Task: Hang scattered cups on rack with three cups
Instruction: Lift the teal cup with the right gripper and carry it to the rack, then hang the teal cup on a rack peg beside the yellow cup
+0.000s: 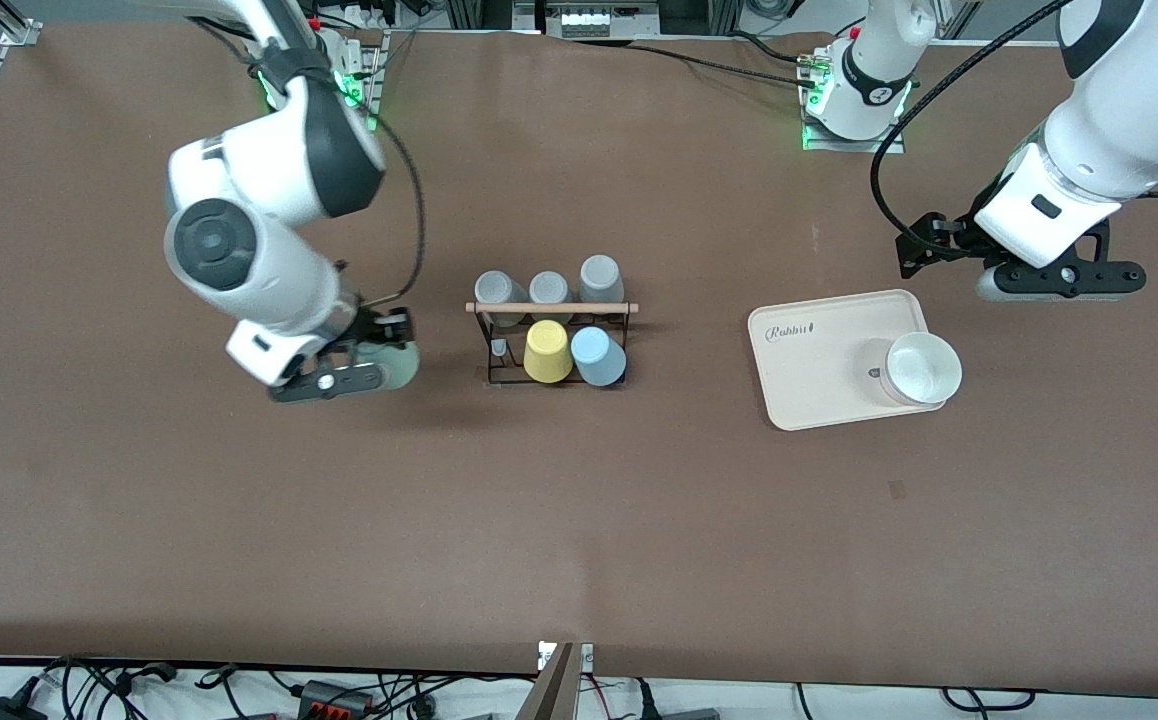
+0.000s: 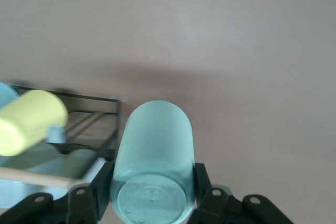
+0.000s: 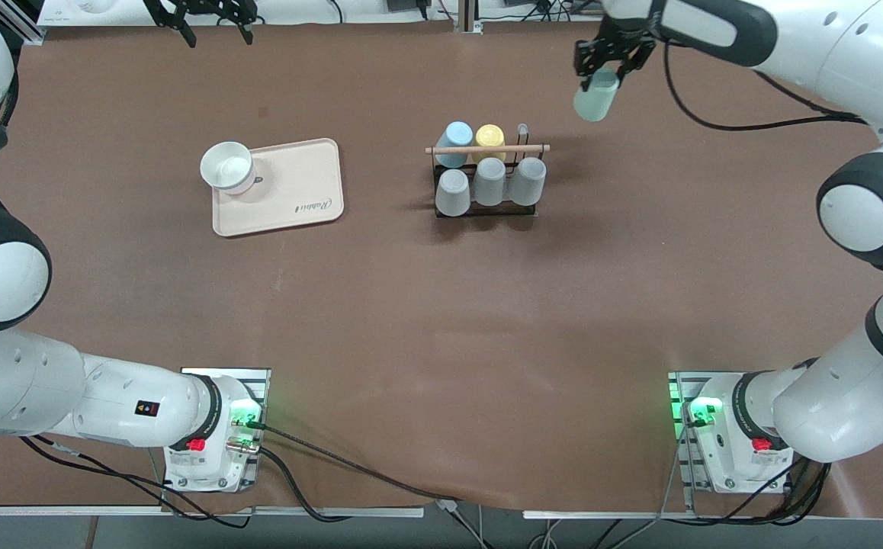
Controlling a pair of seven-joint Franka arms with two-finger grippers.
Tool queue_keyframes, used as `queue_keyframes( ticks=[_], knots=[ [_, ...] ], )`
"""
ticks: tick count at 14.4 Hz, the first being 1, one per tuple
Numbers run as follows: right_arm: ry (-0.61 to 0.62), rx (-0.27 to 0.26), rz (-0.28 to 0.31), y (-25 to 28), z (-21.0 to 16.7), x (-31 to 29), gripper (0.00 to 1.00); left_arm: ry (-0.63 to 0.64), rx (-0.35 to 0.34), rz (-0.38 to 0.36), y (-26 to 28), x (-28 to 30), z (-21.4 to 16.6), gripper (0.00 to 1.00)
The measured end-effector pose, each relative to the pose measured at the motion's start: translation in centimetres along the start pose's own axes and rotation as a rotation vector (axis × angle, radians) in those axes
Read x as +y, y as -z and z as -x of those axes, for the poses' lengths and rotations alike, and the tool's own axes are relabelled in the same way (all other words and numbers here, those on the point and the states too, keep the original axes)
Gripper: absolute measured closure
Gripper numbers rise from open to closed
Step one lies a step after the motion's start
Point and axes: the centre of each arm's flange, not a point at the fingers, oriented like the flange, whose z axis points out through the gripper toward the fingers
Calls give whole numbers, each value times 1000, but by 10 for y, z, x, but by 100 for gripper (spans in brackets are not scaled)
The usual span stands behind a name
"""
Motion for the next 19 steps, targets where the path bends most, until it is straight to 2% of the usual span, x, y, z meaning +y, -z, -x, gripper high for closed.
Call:
queue_keyframes(
  ticks=[4, 7, 10, 19],
  knots=[
    [-75, 16, -6, 4, 7, -38, 35, 1, -6, -1, -1, 0, 1, 0],
    [-138, -2, -29, 0, 15, -60, 35, 2, -9, -2, -1, -1, 1, 0],
    [-178, -19, -26, -13, 18, -78, 35, 9, -9, -2, -1, -5, 0, 0],
    [-205, -26, -17, -42, 0, -100, 35, 12, -12, -2, -1, -7, 0, 0]
  ],
)
